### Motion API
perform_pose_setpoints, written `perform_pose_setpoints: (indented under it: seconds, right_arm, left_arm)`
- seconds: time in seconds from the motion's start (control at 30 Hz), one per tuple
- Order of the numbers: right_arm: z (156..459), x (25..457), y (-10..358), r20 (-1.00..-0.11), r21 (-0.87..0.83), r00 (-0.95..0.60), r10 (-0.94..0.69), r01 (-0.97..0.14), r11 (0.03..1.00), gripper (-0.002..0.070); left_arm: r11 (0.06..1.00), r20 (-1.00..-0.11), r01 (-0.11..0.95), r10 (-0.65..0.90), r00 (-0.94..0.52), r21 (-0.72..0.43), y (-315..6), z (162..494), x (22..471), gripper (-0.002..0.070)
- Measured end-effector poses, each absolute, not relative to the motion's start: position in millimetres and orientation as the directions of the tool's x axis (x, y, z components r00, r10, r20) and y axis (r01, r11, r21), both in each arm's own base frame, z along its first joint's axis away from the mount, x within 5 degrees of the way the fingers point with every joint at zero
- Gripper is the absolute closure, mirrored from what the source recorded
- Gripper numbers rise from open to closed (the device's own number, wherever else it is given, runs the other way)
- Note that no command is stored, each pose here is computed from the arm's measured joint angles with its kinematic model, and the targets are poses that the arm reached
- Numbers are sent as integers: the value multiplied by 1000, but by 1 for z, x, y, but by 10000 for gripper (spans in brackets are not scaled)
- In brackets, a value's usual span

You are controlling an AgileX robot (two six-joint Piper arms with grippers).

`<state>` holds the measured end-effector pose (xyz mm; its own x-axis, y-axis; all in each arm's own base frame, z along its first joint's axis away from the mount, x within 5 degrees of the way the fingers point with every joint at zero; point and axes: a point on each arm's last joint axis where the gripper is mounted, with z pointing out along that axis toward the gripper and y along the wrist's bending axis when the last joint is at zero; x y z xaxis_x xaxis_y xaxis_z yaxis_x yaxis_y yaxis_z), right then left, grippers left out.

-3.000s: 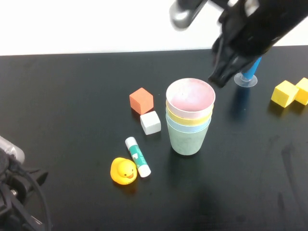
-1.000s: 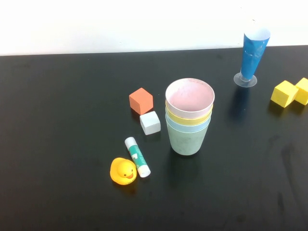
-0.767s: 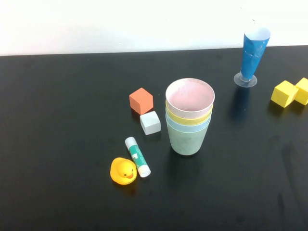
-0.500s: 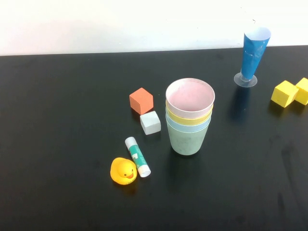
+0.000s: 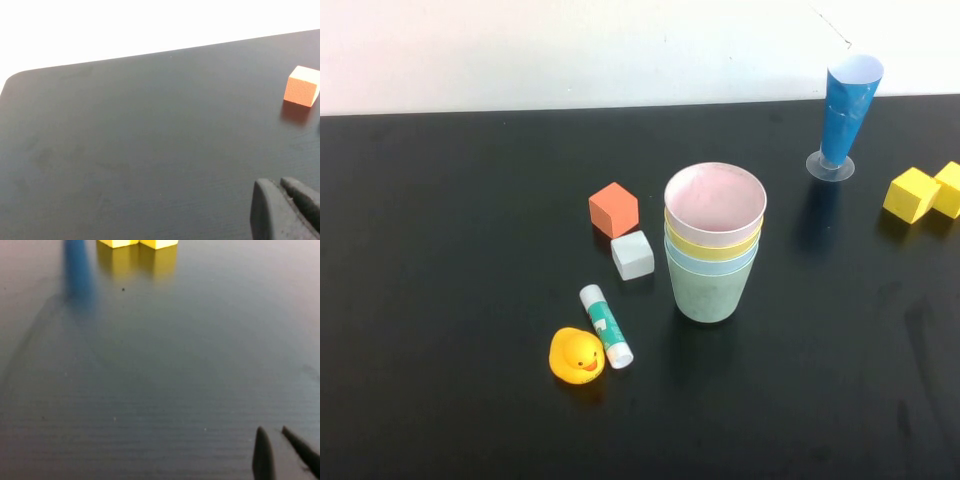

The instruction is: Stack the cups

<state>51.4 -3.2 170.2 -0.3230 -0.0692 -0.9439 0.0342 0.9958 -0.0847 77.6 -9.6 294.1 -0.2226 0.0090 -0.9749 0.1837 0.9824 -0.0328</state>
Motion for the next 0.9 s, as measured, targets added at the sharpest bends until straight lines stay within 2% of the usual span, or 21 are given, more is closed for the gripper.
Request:
perform_pose_setpoints:
  seconds: [0.7, 0.83, 0.9]
  right_arm:
    - [170, 51, -3, -943, -89, -325, -73, 34, 995, 657]
    - [170, 51, -3, -942, -88, -328, -72, 34, 995, 657]
    - [170, 51, -3, -942, -88, -328, -72, 34, 995, 657]
  left_arm:
    - [982, -975, 184, 9, -223, -33, -10, 294, 78, 676]
    - [982, -967, 186, 26, -253, -22, -11, 282, 79, 676]
    - [979, -943, 191, -6, -332, -74, -14, 265, 78, 676]
